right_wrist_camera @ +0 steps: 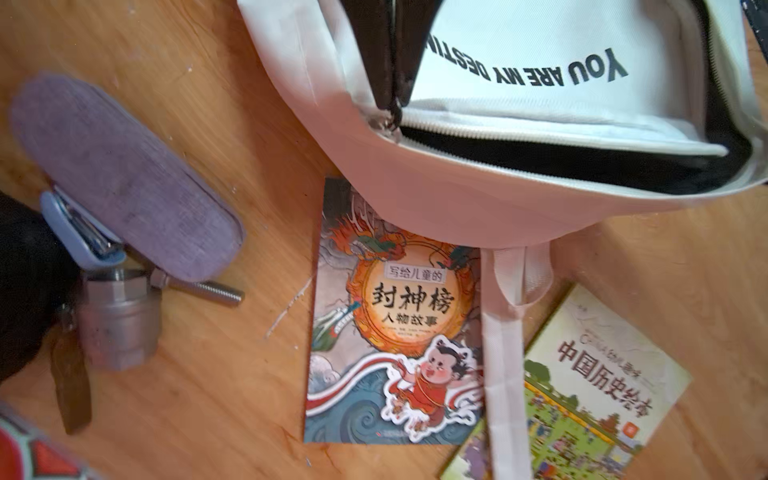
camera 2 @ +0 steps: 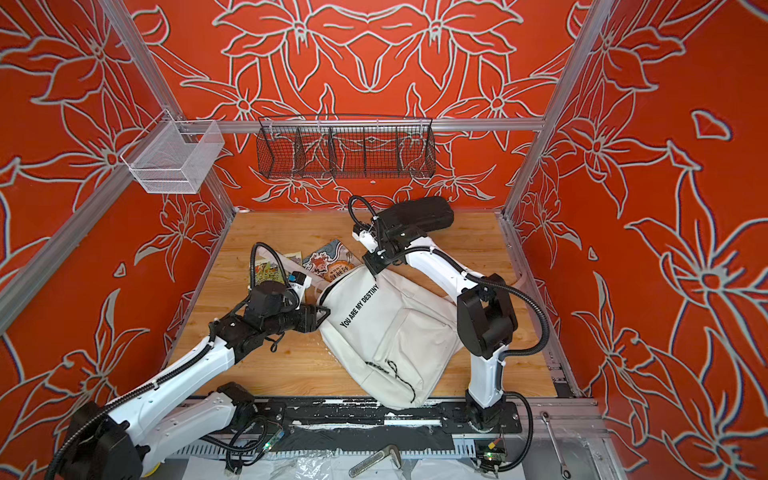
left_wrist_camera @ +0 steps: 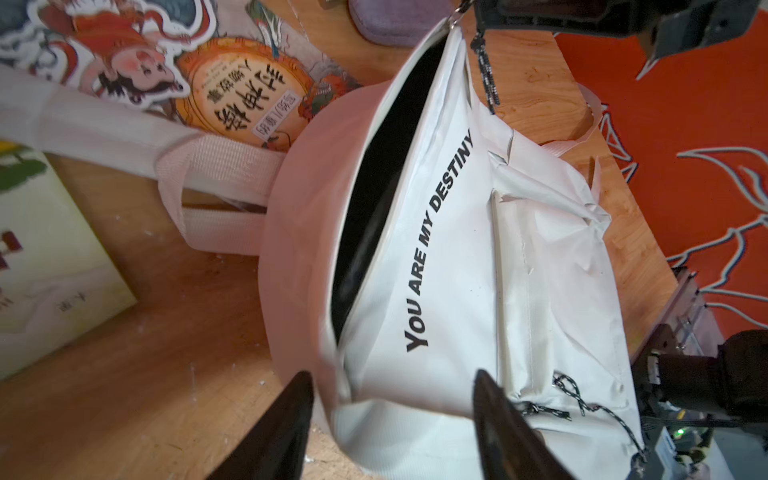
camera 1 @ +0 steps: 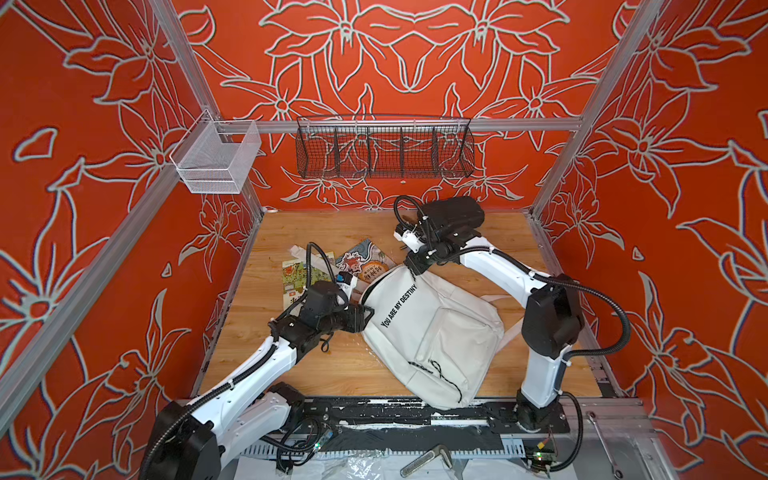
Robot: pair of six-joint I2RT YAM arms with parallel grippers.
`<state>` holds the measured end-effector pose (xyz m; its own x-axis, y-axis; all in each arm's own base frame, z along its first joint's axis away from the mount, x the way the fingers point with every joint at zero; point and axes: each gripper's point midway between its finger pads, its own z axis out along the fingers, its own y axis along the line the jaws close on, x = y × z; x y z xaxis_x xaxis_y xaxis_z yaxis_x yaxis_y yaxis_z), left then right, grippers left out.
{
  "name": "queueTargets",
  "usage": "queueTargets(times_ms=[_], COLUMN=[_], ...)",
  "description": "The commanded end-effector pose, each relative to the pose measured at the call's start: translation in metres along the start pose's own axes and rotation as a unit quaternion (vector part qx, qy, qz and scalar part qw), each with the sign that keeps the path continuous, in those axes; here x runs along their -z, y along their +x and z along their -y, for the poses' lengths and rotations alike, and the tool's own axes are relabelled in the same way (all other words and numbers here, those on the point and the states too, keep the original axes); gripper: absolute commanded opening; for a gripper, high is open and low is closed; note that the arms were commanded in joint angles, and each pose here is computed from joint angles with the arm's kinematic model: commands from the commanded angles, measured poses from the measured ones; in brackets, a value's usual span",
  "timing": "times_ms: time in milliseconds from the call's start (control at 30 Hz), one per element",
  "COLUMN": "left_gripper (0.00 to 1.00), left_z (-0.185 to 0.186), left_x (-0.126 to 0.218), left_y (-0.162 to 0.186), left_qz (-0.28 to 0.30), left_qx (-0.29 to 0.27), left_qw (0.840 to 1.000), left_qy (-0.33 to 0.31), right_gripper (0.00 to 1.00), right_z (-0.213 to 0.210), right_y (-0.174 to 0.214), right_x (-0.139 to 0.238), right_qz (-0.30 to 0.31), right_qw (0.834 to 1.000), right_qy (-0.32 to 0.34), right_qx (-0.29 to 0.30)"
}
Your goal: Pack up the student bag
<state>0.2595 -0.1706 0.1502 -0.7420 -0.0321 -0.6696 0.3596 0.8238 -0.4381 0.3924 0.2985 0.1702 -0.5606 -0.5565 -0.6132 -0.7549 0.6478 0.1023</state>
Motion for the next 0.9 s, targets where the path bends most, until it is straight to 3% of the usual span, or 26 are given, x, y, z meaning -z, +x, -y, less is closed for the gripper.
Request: queueTargets(times_ms=[0, 167, 467, 600, 767, 867], left_gripper=[0.71, 0.73, 0.66, 0.62, 0.59, 0.51], left_z=[0.012, 0.018, 0.011, 0.017, 0.011, 0.009], left_x=[0.015, 0.003, -0.033, -0.041, -0.054, -0.061], left_y=[-0.036, -0.059, -0.08, -0.081, -0.076, -0.077], left_qz=[0.029, -0.019, -0.106, -0.117, -0.121, -0.121], left_qx=[-0.07, -0.101, -0.106, -0.107, -0.1, -0.09], left_qw=[0.997, 0.995, 0.986, 0.981, 0.981, 0.982], left_qy=[-0.003, 0.015, 0.074, 0.111, 0.113, 0.112], right_gripper=[0.0, 0.0, 0.0, 0.0, 0.0, 0.0], right_z=[-0.025, -0.038, -0.049, -0.05, -0.057, -0.061], right_y=[-0.023, -0.028, -0.032, -0.033, -0.037, -0.042], right_x=[0.013, 0.014, 0.02, 0.02, 0.016, 0.015], right_qz=[0.046, 0.059, 0.067, 0.069, 0.067, 0.069], right_qw=[0.996, 0.995, 0.994, 0.994, 0.994, 0.994], right_qy=[-0.036, -0.054, -0.059, -0.06, -0.066, -0.065], right_qx=[0.06, 0.064, 0.062, 0.053, 0.055, 0.058])
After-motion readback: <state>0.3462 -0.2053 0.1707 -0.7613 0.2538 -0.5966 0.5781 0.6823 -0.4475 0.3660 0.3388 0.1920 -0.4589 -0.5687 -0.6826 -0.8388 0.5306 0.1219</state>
